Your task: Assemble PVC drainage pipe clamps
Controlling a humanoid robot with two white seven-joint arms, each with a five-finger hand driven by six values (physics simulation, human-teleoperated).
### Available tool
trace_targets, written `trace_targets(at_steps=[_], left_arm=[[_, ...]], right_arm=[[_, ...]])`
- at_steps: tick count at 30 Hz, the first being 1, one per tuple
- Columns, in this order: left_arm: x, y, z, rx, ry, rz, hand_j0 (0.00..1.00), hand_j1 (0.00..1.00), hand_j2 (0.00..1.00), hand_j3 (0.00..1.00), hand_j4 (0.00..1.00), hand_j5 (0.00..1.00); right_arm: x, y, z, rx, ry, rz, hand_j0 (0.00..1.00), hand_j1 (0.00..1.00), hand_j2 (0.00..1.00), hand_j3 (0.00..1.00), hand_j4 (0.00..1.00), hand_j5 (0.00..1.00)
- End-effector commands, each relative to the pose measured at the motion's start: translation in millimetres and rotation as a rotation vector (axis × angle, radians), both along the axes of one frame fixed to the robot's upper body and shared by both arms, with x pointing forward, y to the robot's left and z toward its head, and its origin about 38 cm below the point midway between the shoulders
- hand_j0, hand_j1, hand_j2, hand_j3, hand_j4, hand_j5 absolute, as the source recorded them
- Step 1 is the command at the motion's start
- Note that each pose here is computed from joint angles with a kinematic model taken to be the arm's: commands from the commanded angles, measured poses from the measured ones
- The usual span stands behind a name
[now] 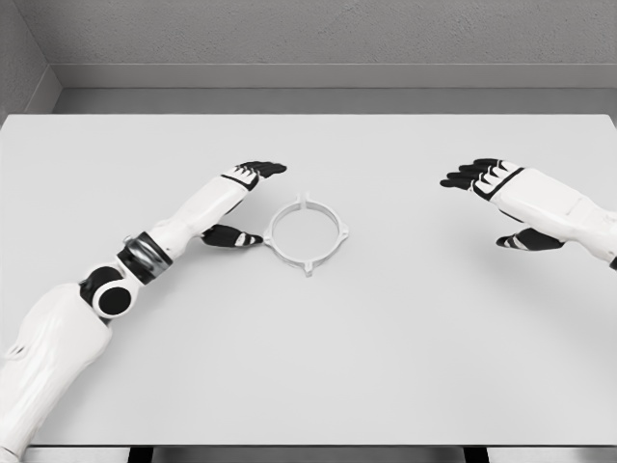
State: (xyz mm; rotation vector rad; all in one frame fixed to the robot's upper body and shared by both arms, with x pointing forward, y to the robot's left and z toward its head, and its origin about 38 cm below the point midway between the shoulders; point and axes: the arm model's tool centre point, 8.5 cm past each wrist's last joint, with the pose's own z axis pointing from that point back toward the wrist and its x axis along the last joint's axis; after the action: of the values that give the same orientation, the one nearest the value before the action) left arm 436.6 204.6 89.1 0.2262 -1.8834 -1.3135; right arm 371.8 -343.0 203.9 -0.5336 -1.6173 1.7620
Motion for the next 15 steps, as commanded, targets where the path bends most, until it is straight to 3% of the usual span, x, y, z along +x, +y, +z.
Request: trace_targets(at_steps=[1,10,15], left_arm=[[0.1,-2,0.6,-0.011,0.001,-0.001,1.00,1.00,1.00,1.00,1.00,1.00],[-0.7,-12,-0.1,-0.032,0.003,-0.009,1.00,1.00,1.00,1.00,1.00,1.00],[7.4,6,8.2,-0.016,-0.012,0.020,1.00,1.00,1.00,1.00,1.00,1.00]], right_arm=[[0.0,0,0.6,0.006,0.001,-0.001,1.00,1.00,1.00,1.00,1.00,1.00],[0.3,-1,1.5,0.006,-0.001,-0.001,1.00,1.00,1.00,1.00,1.00,1.00],[0.2,0,1.6,0.008,-0.002,0.000,1.00,1.00,1.00,1.00,1.00,1.00]])
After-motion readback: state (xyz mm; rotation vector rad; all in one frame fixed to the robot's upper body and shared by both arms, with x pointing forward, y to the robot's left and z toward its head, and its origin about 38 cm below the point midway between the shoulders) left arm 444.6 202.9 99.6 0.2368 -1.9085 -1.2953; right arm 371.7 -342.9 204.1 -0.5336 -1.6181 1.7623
